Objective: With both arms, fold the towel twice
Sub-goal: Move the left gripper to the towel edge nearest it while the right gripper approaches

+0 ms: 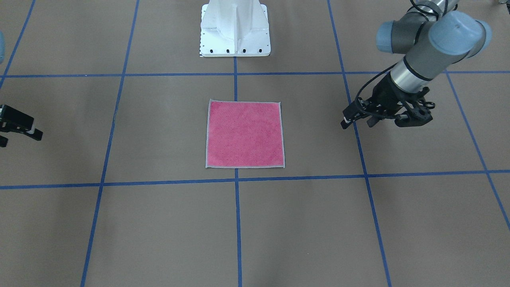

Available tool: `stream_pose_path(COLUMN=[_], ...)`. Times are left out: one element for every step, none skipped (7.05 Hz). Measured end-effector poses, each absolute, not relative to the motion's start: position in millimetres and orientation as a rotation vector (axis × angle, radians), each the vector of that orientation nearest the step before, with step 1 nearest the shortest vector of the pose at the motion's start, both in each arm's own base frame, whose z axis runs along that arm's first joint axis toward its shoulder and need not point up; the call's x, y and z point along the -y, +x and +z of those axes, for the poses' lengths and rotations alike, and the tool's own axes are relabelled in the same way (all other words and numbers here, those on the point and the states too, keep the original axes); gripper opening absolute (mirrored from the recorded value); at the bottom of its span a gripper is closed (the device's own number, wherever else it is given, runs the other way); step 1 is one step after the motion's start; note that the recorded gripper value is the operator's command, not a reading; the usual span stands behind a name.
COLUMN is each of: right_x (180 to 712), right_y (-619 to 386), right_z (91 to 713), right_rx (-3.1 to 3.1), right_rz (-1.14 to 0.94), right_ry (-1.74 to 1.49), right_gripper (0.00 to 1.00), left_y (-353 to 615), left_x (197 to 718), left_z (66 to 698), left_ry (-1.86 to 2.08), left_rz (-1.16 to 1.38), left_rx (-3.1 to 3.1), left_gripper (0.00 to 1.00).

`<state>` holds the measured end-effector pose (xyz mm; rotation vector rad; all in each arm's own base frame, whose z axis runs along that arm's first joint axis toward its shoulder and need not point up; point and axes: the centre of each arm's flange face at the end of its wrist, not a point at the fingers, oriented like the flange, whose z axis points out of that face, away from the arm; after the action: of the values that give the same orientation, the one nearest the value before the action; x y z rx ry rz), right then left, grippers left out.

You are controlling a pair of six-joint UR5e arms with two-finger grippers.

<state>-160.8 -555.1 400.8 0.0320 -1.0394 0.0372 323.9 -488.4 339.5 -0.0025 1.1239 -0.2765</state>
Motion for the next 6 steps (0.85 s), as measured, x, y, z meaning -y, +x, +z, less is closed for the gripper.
stream_pose_path(right_x=[545.1,535.8,528.4,522.0,516.5,511.8], right_y=[-193.1,-219.3,-240.5,-257.7,-273.5,-286.9], right_z=[390.7,381.3,372.6,365.4,357.4,351.0], right_rx=[1.075,1.100,1.114,1.121,1.125,1.126], right_rz=[0.078,0.083,0.083,0.089,0.086,0.074], right_ry=[0.004,-0.019,-0.044,-0.070,-0.086,-0.089], right_gripper=[1.00,1.00,1.00,1.00,1.00,1.00], left_y=[349.5,374.4,404.4,435.5,465.4,489.4], left_x=[469.5,449.9,426.0,402.4,381.3,366.0], left_z=[331.0,324.3,316.5,308.4,301.0,297.0], left_ry=[-0.033,-0.059,-0.077,-0.085,-0.088,-0.090], left_rz=[-0.325,-0.360,-0.376,-0.377,-0.374,-0.366], left_rx=[-1.155,-1.173,-1.181,-1.184,-1.185,-1.181], left_gripper=[1.00,1.00,1.00,0.99,0.98,0.95])
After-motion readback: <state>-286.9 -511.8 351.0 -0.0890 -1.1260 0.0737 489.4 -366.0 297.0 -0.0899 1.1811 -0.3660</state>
